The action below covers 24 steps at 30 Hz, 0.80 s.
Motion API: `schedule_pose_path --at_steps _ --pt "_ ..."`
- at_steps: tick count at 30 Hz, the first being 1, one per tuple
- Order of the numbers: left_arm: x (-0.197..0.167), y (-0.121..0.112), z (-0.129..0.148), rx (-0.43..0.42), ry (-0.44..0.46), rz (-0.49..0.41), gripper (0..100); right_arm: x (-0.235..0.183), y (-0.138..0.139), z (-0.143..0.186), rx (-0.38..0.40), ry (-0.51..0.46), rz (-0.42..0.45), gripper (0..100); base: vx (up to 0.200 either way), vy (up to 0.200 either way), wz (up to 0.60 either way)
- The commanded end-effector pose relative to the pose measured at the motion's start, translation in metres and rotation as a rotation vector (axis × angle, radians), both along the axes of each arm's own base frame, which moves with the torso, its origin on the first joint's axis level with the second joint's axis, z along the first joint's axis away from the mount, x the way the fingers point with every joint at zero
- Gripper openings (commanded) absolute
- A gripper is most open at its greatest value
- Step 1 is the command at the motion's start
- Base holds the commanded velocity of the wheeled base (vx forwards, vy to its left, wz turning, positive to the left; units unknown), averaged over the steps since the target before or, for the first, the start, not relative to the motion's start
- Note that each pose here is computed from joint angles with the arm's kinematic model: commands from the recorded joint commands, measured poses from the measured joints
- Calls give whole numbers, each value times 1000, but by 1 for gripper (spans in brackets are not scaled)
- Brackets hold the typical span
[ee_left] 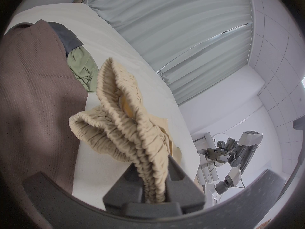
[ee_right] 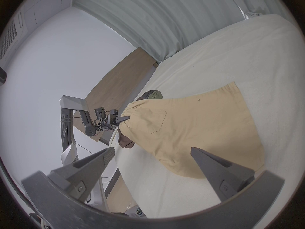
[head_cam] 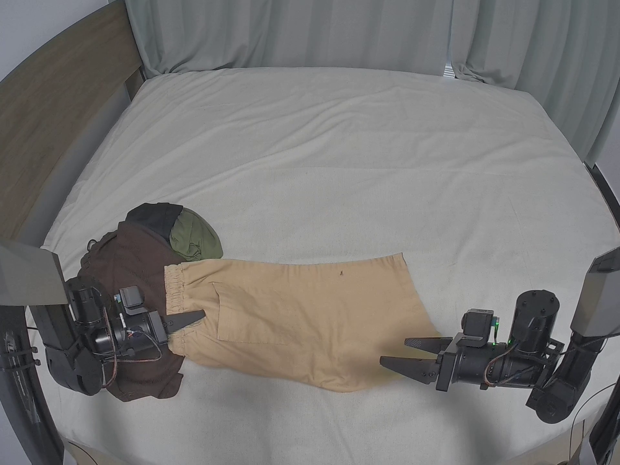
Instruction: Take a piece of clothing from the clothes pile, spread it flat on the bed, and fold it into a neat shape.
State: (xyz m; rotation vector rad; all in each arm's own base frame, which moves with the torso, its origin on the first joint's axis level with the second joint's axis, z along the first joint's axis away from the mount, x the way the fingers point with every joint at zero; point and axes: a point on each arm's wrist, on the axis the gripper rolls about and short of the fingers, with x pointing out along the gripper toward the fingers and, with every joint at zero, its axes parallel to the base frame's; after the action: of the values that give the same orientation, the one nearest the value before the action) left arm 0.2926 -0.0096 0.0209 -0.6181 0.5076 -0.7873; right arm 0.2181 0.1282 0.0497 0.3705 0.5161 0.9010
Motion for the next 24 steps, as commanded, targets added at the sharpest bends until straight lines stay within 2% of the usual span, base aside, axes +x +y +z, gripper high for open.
schedule_pose_path --at_steps 1,8,14,24 --pt "-5 9 5 -1 -10 20 0 -1 1 -1 -2 3 6 100 0 0 0" --pt "-8 27 9 -16 -19 38 0 -1 2 -1 -1 2 7 100 0 0 0" --pt "-11 28 12 -16 -25 35 0 -1 3 -1 -1 2 15 100 0 0 0" --pt "-8 -4 19 12 -77 -47 0 -1 3 1 1 -4 11 100 0 0 0"
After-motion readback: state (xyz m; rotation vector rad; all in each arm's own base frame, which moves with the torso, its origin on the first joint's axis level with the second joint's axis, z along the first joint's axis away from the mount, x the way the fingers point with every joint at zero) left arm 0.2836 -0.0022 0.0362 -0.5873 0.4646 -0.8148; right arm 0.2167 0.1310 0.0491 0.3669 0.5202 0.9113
